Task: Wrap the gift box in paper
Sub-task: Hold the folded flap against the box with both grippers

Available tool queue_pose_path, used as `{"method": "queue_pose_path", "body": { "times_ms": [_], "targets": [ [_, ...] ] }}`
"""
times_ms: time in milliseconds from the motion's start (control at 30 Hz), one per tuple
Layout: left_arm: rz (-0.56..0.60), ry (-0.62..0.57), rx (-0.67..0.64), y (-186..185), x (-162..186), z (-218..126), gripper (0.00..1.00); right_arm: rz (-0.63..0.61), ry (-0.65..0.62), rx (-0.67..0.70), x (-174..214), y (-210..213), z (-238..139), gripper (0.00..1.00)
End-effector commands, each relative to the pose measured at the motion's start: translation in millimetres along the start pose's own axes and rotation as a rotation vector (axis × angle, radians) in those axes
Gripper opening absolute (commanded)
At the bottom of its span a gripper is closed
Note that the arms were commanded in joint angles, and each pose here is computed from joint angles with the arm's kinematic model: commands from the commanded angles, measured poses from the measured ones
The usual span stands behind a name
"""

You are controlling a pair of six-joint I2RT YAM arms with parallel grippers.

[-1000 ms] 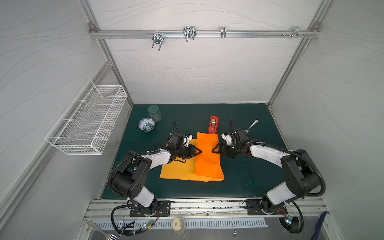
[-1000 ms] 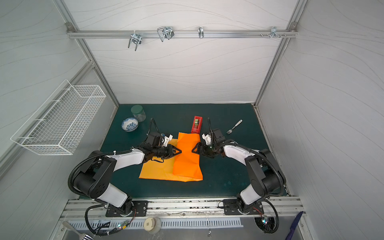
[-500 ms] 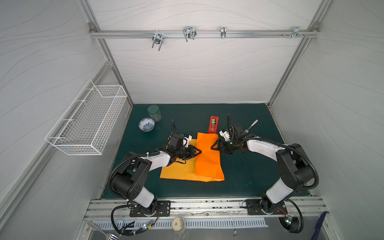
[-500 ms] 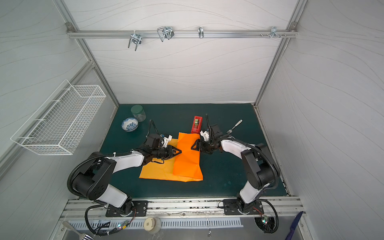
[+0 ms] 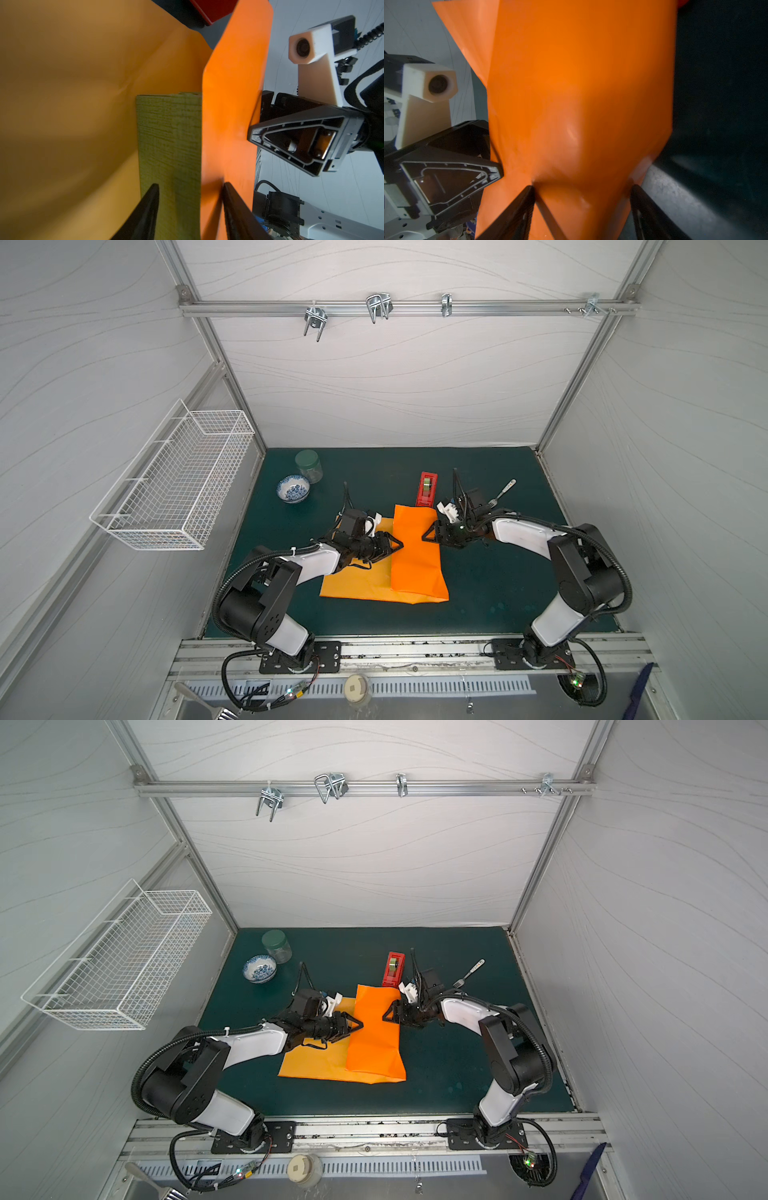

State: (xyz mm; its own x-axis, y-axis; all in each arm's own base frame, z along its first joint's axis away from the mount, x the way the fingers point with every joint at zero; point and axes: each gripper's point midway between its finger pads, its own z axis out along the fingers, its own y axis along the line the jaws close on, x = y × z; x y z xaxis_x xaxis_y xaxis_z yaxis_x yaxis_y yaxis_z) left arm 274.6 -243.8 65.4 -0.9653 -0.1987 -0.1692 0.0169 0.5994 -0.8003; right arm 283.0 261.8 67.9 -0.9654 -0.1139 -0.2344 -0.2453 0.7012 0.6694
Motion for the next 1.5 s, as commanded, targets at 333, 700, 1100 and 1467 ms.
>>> {"method": "queue_pose_path", "body": {
  "times_ms": [333,700,1100,1467],
  "targets": [
    [-0.052,0.062,-0.086,2,-1,5,0.68,0.006,0.093,0.087,30,-26,14,0.72],
    [-0.036,0.079,-0.129,10,-3,10,0.51,0.000,0.096,0.084,28,-24,17,0.72],
    [-0.097,0.135,-0.191,51,33,19,0.35,-0.018,0.051,0.075,6,-10,0,0.79],
    [-0.108,0.123,-0.239,65,41,19,0.30,-0.029,-0.029,0.098,0,4,-38,0.89]
  ]
}}
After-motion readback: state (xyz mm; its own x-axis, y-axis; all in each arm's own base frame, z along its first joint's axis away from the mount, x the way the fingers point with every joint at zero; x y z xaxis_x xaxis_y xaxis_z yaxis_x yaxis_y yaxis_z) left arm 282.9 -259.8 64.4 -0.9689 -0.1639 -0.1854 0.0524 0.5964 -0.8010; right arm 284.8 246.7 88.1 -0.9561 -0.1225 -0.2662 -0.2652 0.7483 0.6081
